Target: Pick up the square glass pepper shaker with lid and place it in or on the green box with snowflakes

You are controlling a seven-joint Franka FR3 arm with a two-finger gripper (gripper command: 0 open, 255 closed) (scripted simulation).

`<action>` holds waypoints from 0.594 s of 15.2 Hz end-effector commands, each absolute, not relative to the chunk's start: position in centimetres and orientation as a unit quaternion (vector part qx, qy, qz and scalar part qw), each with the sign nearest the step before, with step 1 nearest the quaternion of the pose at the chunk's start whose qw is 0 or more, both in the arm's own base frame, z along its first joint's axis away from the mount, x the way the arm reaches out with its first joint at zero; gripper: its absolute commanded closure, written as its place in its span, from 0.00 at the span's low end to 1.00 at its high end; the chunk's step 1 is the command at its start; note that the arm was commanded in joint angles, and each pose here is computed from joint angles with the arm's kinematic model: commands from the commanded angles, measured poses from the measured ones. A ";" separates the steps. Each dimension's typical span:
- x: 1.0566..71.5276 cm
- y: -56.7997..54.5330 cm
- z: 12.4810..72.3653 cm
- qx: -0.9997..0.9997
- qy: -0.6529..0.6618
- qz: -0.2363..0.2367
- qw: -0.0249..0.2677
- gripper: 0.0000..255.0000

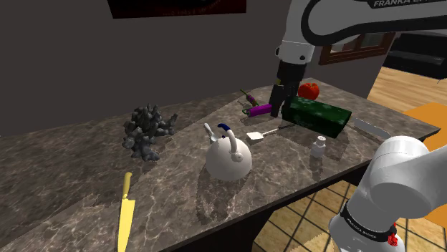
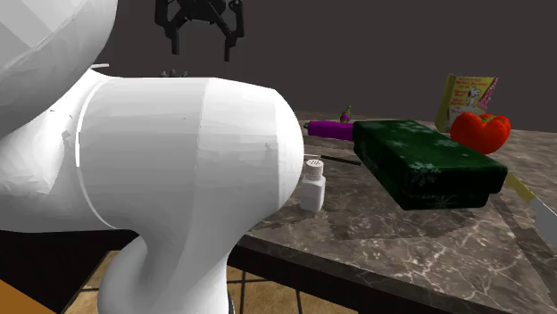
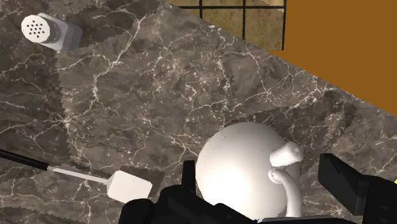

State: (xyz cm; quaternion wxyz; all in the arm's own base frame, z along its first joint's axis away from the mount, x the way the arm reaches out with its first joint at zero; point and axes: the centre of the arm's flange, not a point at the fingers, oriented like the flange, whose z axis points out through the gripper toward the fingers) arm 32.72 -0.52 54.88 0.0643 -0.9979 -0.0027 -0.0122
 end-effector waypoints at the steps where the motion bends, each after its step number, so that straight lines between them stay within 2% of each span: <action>1: 32.7 -0.5 54.9 -0.998 -0.003 -0.012 0.064 0.00; 9: 27.9 -6.8 49.0 -0.999 -0.004 -0.019 0.031 0.00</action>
